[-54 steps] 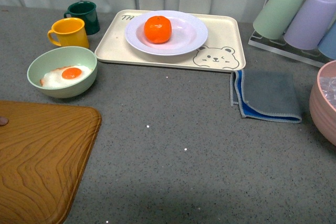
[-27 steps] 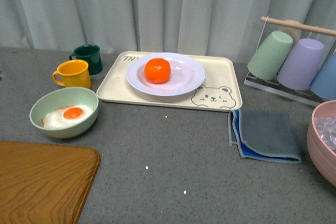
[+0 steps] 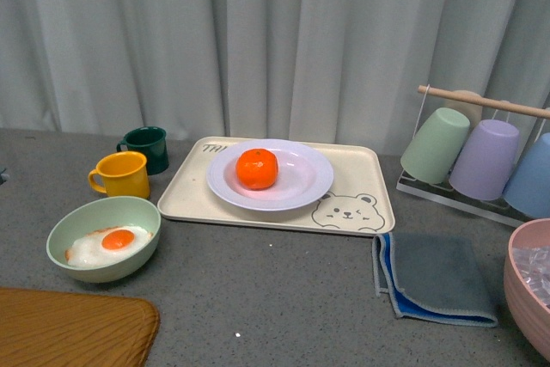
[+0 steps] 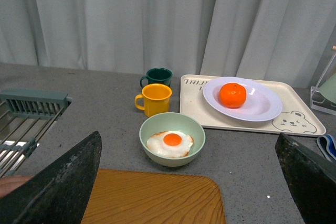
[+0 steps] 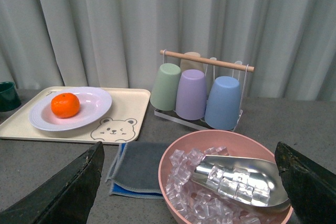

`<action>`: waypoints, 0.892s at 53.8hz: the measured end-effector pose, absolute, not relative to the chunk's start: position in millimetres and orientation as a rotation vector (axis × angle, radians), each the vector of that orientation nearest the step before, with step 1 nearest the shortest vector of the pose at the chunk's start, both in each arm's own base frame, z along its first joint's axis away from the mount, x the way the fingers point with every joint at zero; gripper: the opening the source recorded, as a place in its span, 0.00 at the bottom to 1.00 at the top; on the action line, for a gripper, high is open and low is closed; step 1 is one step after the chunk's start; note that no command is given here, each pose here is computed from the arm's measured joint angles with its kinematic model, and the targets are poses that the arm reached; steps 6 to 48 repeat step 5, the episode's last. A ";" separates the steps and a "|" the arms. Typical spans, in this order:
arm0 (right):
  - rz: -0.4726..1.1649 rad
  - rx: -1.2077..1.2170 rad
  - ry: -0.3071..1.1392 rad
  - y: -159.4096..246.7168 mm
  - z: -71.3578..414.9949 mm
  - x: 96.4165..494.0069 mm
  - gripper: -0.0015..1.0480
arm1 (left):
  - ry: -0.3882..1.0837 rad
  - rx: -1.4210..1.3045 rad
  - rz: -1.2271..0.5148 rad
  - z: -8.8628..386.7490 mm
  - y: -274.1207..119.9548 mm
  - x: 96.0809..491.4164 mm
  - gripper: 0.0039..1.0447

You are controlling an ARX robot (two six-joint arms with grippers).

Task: Place orange and plate with both arms

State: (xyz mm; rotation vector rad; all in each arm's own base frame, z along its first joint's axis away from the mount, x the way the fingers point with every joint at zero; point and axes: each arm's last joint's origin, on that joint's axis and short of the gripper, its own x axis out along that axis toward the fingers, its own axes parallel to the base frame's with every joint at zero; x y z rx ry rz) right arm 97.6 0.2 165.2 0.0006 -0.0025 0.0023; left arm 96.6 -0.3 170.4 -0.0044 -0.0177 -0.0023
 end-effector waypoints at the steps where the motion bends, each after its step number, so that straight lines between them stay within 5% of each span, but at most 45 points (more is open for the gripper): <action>1: 0.002 0.001 -0.002 0.2 165.2 97.6 0.91 | -0.018 -0.005 -0.002 170.4 -0.3 96.6 0.94; 48: 0.003 0.001 -0.002 0.2 165.2 97.6 0.91 | -0.018 -0.004 -0.002 170.4 -0.3 96.6 0.94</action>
